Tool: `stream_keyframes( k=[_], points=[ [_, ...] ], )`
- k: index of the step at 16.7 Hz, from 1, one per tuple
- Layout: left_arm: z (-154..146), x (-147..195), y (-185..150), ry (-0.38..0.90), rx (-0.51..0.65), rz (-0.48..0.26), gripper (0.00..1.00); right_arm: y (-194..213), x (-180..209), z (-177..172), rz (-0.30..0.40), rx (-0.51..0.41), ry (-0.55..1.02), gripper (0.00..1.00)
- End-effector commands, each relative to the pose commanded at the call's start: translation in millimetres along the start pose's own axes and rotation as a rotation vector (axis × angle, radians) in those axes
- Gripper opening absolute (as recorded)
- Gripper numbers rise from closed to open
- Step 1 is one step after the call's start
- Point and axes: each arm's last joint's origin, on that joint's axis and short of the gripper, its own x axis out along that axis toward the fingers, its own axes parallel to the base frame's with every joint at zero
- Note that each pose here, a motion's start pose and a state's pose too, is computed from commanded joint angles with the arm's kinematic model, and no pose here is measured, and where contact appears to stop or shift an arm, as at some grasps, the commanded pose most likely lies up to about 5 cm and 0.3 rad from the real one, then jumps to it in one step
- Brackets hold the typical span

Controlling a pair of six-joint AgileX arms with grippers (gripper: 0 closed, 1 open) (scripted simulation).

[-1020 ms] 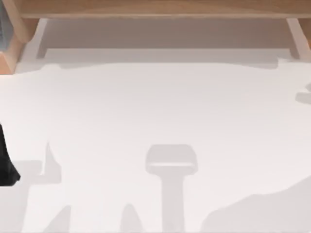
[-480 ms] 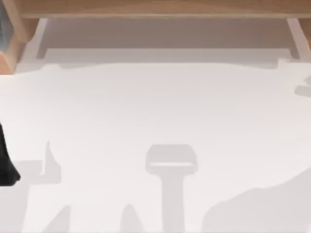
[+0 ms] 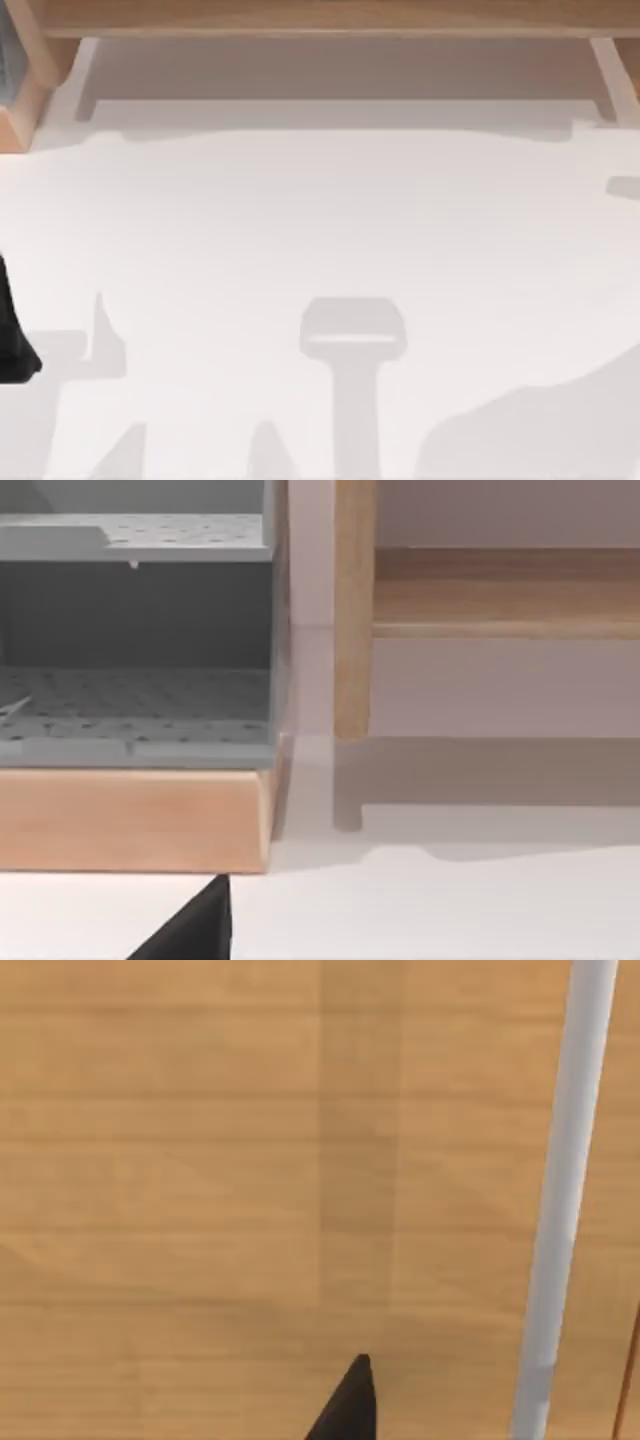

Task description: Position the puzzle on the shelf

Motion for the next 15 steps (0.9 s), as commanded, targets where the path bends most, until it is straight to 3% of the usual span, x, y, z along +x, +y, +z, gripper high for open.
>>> stream_keyframes(
  k=[5, 15],
  points=[
    [0.0, 0.0, 0.0, 0.000, 0.000, 0.000, 1.00, 0.0, 0.0, 0.0, 0.000, 0.000, 0.000, 0.02],
    [0.0, 0.0, 0.0, 0.000, 0.000, 0.000, 1.00, 0.4, -1.6, -1.8, 0.002, 0.003, 0.004, 0.00]
  ],
)
